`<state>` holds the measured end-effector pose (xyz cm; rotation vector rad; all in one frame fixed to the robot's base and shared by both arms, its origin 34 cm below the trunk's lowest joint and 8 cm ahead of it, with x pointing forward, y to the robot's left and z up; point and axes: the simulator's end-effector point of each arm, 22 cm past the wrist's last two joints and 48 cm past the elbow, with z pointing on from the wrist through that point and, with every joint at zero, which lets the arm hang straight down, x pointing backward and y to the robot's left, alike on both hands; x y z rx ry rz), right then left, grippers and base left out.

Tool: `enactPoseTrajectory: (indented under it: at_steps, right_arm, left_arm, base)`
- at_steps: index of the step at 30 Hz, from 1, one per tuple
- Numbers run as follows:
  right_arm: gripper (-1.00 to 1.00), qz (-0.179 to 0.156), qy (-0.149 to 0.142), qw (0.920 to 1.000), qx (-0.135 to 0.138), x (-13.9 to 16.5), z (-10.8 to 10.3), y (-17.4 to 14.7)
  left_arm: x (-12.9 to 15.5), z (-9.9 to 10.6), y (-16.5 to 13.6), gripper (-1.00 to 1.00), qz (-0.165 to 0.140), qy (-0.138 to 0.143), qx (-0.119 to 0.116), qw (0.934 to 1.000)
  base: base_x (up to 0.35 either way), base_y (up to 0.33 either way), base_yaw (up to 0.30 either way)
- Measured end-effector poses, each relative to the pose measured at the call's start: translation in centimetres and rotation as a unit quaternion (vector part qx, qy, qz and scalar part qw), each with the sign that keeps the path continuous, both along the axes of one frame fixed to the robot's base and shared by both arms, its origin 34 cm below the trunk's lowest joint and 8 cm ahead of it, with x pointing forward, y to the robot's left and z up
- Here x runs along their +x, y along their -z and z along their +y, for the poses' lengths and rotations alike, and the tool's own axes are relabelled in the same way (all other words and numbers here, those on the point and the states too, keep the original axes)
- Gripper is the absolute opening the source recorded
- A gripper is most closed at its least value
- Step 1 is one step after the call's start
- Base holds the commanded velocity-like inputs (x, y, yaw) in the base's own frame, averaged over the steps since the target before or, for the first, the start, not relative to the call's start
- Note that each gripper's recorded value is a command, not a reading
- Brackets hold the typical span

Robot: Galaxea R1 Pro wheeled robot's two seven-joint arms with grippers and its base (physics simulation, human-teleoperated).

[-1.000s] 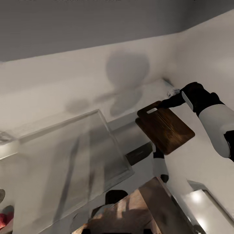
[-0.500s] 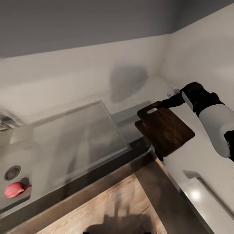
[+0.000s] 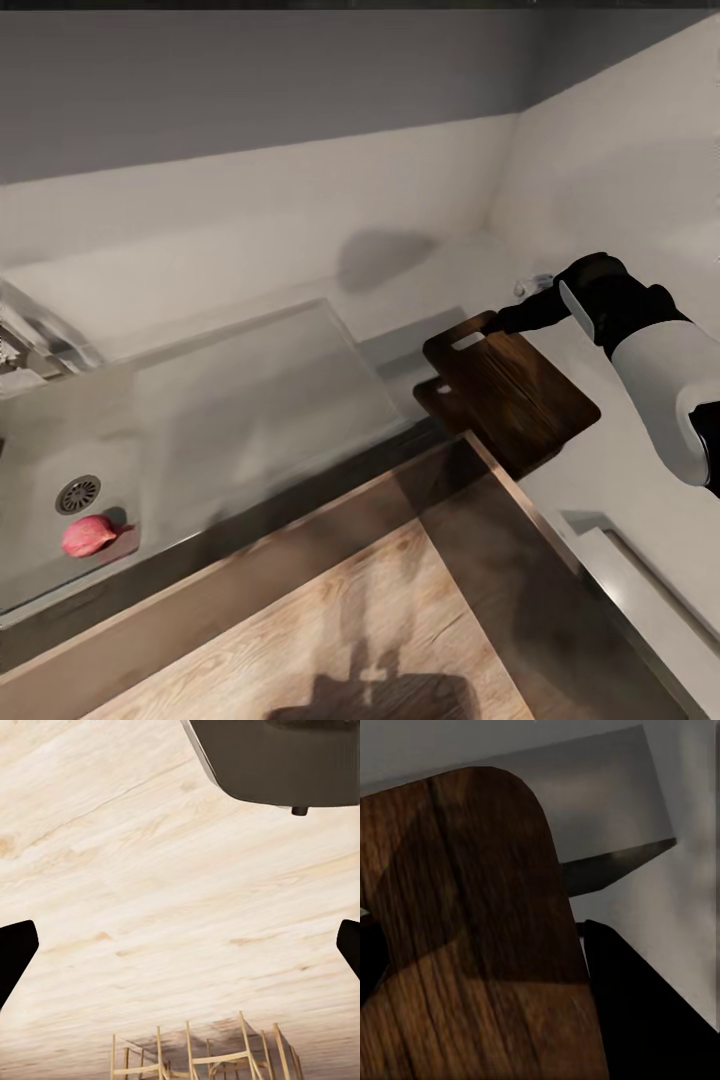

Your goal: In the kitchen, take the Vidalia onion out of the sink, dice it on the chopping board with the paring knife, put the diced onion into the bowl on the countertop, then place both the paring knife and the chopping board into the sink.

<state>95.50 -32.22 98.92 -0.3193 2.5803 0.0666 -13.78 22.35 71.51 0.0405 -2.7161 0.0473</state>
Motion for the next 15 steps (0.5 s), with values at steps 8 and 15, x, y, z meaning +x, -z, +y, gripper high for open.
enactPoseTrajectory:
  at_steps: [8, 15]
  right_arm:
    - [-1.00, -0.006, -0.001, 1.0000, 0.000, 0.0, 0.1, -1.0]
    - [-1.00, -0.012, -0.001, 0.9999, -0.001, 0.0, 0.1, -1.9]
  left_arm:
    - [0.3, 0.0, 0.3, 1.00, -0.006, -0.001, 0.000, 1.0000]
    - [0.6, 0.0, 0.6, 1.00, -0.011, -0.001, -0.001, 0.9999]
  base:
    - [-0.120, 0.001, 0.000]
    - [-0.329, 0.000, 0.000]
